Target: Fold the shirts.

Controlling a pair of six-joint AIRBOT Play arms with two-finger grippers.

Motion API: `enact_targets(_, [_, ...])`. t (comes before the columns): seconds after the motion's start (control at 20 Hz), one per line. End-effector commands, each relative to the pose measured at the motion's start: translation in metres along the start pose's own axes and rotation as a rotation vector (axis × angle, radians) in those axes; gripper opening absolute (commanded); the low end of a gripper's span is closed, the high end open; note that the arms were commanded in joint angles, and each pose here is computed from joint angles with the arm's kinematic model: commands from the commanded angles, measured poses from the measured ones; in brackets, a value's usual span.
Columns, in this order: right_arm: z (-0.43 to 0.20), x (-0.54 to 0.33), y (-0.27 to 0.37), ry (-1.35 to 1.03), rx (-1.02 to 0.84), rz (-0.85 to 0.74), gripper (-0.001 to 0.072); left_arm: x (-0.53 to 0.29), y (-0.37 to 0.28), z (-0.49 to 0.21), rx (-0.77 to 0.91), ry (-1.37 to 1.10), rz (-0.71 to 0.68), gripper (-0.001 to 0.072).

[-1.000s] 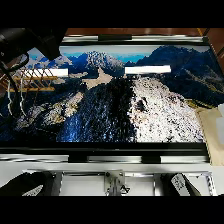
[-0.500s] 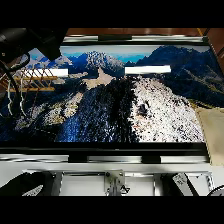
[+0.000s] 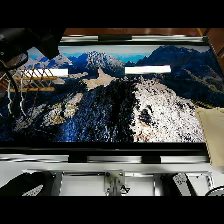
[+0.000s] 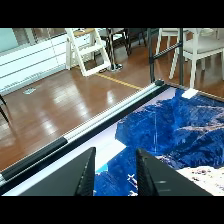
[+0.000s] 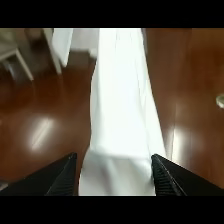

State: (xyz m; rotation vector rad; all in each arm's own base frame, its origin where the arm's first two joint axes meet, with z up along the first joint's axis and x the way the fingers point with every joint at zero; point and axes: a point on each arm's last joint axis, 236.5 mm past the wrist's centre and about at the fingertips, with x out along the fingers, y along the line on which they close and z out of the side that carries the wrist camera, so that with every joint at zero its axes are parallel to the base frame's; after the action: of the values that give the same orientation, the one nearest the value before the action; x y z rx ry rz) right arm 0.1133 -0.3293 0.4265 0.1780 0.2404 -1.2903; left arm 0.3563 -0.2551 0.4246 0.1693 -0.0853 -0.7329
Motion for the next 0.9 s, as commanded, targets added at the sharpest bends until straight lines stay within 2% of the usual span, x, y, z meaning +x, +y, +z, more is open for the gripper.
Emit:
enact_targets(0.0, [-0.064, -0.029, 0.022, 0.268, -0.034, 0.113, 0.0587, 0.001, 0.001, -0.002, -0.001, 0.004, 0.002, 0.0331])
enact_targets(0.3, [-0.169, -0.071, 0.06, 0.728, -0.068, 0.314, 0.0586, 0.007, -0.009, -0.028, -0.006, 0.094, -0.046, 0.0332])
enact_targets(0.5, [-0.242, -0.094, 0.129, 0.979, -0.014, 0.622, 0.0585, 0.021, -0.024, -0.099, -0.064, 0.333, -0.116, 0.0332])
enact_targets(0.6, [-0.29, -0.103, 0.154, 1.092, -0.049, 0.703, 0.0576, 0.023, -0.019, -0.151, -0.108, 0.512, -0.095, 0.0331])
enact_targets(0.7, [-0.328, -0.11, 0.188, 1.143, -0.098, 0.777, 0.0495, 0.02, -0.009, -0.206, -0.178, 0.698, -0.051, 0.0331])
enact_targets(0.85, [-0.359, -0.123, 0.26, 1.045, -0.162, 0.891, 0.0514, 0.013, 0.003, -0.285, -0.313, 0.951, 0.018, 0.0325])
